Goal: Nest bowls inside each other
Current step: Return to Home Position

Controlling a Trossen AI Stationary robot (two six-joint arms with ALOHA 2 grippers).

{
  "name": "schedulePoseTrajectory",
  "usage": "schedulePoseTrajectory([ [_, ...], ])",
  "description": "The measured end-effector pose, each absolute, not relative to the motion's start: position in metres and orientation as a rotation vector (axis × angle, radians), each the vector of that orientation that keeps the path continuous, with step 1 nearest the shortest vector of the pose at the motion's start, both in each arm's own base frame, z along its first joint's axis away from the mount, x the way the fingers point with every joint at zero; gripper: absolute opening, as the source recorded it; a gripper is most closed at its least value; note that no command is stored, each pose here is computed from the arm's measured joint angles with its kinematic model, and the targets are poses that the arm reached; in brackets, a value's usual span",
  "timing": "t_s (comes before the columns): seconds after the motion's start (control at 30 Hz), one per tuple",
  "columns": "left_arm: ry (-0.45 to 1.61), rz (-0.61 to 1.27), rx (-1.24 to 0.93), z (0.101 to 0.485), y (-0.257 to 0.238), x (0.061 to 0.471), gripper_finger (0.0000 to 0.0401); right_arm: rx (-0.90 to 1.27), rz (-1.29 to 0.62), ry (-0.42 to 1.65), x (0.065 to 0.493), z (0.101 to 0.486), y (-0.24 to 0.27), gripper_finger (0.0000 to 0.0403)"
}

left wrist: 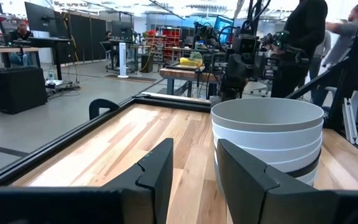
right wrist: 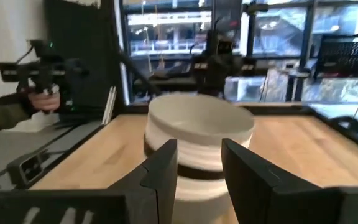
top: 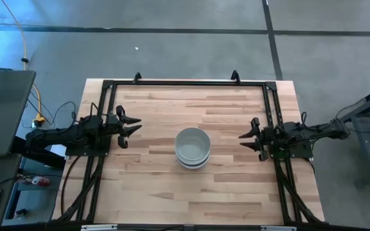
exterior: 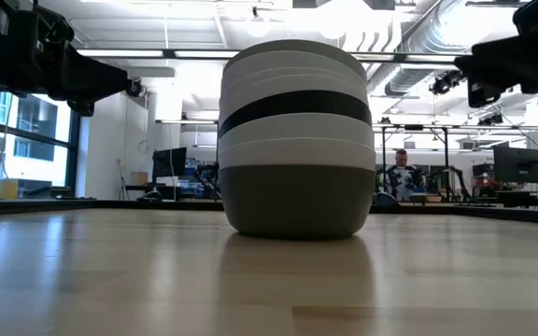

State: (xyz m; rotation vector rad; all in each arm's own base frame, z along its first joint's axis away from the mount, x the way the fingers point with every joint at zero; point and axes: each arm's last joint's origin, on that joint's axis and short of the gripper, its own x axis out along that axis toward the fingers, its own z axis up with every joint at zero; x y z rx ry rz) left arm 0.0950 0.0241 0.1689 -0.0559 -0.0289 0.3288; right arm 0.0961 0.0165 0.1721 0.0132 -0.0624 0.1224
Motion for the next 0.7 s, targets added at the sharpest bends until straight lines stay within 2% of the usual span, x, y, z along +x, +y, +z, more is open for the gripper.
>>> schedulePoseTrajectory([
  [0.33,-0.027,0.327,-0.048,0.169,0.024,0.095,0.0113,0.020,0.179,0.014,0.098,0.165,0.018,0.0115],
  [0.57,-0.019,0.304,-0.040,0.168,0.023,0.095,0.0113,-0.006,0.177,0.074,0.101,0.160,0.019,0.0080],
  [0.7,-0.015,0.305,-0.041,0.168,0.024,0.095,0.0113,-0.041,0.079,0.079,0.103,0.160,0.017,0.0068],
])
